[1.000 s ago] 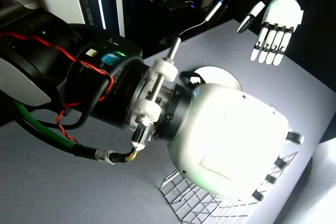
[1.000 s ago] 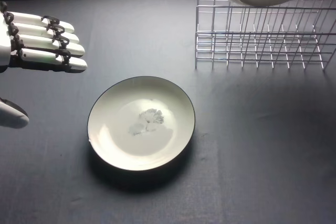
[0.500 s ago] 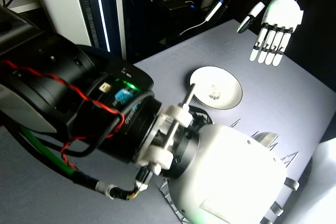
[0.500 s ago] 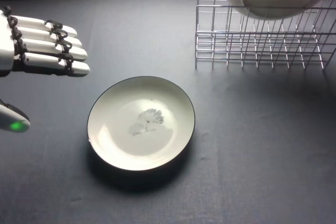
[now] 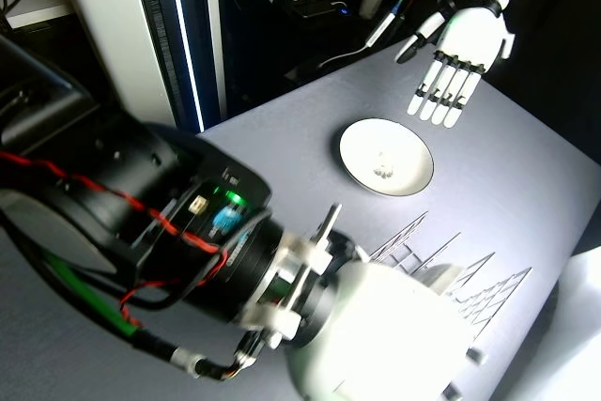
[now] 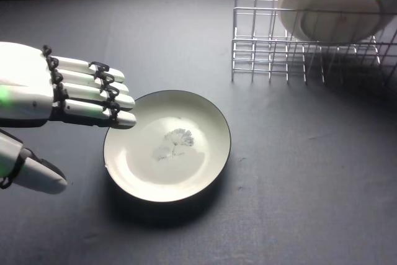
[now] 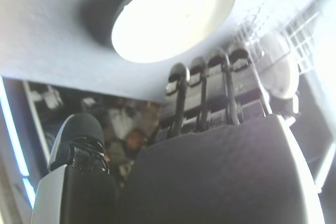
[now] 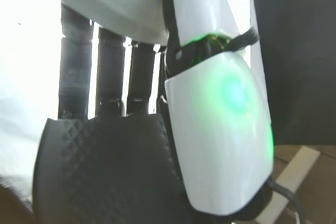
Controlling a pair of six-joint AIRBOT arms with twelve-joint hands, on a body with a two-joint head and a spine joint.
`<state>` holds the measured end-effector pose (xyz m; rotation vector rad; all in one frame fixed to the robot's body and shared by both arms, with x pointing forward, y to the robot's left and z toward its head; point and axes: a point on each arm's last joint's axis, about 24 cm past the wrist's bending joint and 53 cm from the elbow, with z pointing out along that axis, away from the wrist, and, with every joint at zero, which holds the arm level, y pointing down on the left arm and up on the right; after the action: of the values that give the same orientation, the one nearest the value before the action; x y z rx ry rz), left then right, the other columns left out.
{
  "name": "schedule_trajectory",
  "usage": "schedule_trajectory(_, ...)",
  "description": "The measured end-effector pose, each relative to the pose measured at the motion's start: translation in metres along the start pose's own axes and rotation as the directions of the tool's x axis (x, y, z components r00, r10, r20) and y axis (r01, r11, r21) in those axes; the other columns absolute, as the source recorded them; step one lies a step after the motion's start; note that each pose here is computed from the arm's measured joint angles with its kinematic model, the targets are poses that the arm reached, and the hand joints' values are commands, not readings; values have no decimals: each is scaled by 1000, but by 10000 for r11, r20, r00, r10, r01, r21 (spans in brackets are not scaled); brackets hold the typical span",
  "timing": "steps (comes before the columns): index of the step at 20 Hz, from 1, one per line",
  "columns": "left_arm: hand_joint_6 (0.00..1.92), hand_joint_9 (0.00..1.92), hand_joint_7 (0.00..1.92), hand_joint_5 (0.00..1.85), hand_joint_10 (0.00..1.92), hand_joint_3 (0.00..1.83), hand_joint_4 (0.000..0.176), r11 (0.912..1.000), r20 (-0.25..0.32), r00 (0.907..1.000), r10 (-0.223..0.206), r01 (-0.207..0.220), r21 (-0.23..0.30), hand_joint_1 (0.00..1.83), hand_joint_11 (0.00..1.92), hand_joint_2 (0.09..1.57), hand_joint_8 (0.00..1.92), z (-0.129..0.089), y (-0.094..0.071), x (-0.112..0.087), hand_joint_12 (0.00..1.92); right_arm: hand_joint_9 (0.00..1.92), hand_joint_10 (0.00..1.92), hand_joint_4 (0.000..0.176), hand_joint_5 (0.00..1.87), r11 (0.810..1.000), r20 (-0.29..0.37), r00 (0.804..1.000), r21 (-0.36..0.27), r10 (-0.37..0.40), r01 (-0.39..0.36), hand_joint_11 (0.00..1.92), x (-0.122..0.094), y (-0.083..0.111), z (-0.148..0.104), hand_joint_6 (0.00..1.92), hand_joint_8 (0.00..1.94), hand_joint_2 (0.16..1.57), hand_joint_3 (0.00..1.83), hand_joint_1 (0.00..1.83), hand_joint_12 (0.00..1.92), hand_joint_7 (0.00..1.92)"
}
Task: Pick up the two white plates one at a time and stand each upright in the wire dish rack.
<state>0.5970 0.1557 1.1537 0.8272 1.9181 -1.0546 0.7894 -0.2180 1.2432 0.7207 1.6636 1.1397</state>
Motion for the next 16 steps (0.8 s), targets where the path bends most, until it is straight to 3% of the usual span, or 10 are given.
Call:
schedule_trajectory(1,0,3,7,57,0,0,0,10000,-10,10000,-3,3,-10,0,1,1223,0,2,-1,1,2,1026,1020,0,942,10000,-8,10000,-1,-25,25,956,1,-1,0,986,888,1086,0,1385,1070,1023)
schedule_trajectory(2,11,15,26,79,5,0,0,10000,-8,10000,-50,50,-5,0,19,1217,9,5,-2,2,9,1011,929,0,935,10000,2,10000,-45,-43,43,924,1,-1,0,957,869,1082,0,1472,1365,997)
schedule_trajectory(3,3,2,5,62,0,0,0,9999,-7,9999,-130,130,-31,0,3,1221,1,7,-3,3,1,1014,998,0,941,10000,6,10000,-60,-47,47,912,1,-1,0,1000,900,1089,2,1400,1160,1002)
schedule_trajectory(8,6,21,30,79,7,0,0,9996,-644,9978,-150,133,-266,0,22,1217,8,19,0,28,11,943,1178,0,820,9999,21,10000,-107,-65,65,814,0,1,0,1144,988,1131,2,1371,1029,943)
schedule_trajectory(9,7,24,32,84,8,0,0,9994,-734,9972,-149,126,-323,0,23,1219,9,22,1,32,12,870,697,0,777,9999,17,10000,-115,-50,50,747,0,4,0,1246,1041,1164,0,1239,1014,962)
schedule_trajectory(10,3,18,27,75,5,0,0,9991,-810,9967,-108,75,-407,0,19,1216,5,23,2,35,11,879,260,0,721,9998,32,10000,-218,-12,12,631,-1,9,0,577,498,1126,0,1260,992,837)
schedule_trajectory(11,8,31,41,89,9,0,0,9989,-807,9965,-219,184,-441,0,31,1215,10,23,3,37,18,854,147,0,733,9995,46,10000,-325,11,-9,578,-2,15,0,252,196,1126,0,1260,961,834)
schedule_trajectory(13,3,29,40,82,7,3,0,9977,-834,9963,-211,156,-661,0,26,1225,8,24,8,38,18,848,38,0,750,9973,90,9998,-719,181,-174,527,-3,31,0,40,21,1139,1,1256,910,846)
schedule_trajectory(16,1,4,22,79,0,0,0,9960,-967,9952,-159,73,-887,0,8,1217,0,29,13,43,13,797,1,0,729,9941,62,9996,-1051,276,-267,426,-1,41,-3,3,0,1120,0,1243,964,792)
